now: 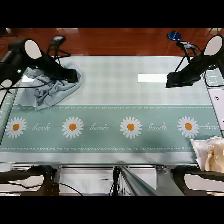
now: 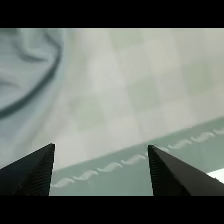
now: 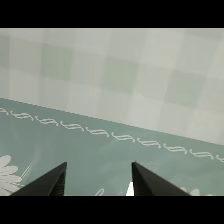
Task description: Fold the shirts.
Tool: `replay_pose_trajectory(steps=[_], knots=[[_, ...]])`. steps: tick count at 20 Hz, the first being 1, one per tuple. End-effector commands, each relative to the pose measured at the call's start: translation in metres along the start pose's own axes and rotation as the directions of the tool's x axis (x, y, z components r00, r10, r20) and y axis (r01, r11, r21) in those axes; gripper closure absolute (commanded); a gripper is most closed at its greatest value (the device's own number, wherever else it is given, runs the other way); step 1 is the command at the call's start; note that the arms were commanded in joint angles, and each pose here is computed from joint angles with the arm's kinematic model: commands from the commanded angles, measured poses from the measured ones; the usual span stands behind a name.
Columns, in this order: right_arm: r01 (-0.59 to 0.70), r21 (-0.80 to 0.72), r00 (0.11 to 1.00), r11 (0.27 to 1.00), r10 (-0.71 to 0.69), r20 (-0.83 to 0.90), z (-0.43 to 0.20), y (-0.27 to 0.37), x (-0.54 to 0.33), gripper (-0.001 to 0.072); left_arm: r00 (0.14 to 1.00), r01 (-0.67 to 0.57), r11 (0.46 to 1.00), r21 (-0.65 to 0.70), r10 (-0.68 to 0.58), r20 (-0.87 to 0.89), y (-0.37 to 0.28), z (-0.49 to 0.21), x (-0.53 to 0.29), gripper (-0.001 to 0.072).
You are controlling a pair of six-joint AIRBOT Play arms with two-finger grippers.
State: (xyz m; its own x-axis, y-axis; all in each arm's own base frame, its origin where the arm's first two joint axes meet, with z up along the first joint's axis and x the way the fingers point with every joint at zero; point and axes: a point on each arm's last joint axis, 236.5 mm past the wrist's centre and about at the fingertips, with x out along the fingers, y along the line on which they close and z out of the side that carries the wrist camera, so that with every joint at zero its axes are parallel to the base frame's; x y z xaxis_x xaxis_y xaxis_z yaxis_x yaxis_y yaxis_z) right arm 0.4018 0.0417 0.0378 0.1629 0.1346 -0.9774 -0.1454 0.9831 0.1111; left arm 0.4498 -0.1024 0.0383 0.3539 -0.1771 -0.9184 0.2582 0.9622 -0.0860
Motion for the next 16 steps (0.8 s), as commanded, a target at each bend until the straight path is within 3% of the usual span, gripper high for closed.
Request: replay_pose_trajectory(steps=[1, 4, 8, 11, 16], knots=[[0.002, -0.001, 1.0, 1.0, -0.002, 0.0, 0.0, 0.0, 0.0, 0.0241, 0.955, -0.248, 0.969, -0.008, 0.245, 0.166, 0.076, 0.043, -0.027, -0.0013], [0.002, -0.001, 1.0, 1.0, -0.002, 0.007, 0.002, 0.0, 0.0, 0.0242, 0.937, -0.285, 0.954, -0.095, 0.298, 0.181, 0.123, 0.043, -0.032, -0.0013], [0.005, -0.001, 1.0, 1.0, -0.005, 0.026, 0.006, -0.001, 0.0, 0.0241, 0.952, -0.307, 0.935, -0.178, 0.305, -0.043, 0.168, -0.014, -0.011, -0.0013], [0.005, -0.001, 1.0, 1.0, -0.005, 0.028, 0.007, -0.001, 0.0, 0.0242, 0.956, -0.264, 0.933, -0.243, 0.221, -0.193, 0.175, -0.053, 0.018, -0.0013], [0.005, -0.001, 1.0, 1.0, -0.005, 0.028, 0.007, -0.001, 0.0, 0.0241, 0.961, -0.17, 0.943, -0.285, 0.095, -0.259, 0.161, -0.069, 0.075, -0.0013]])
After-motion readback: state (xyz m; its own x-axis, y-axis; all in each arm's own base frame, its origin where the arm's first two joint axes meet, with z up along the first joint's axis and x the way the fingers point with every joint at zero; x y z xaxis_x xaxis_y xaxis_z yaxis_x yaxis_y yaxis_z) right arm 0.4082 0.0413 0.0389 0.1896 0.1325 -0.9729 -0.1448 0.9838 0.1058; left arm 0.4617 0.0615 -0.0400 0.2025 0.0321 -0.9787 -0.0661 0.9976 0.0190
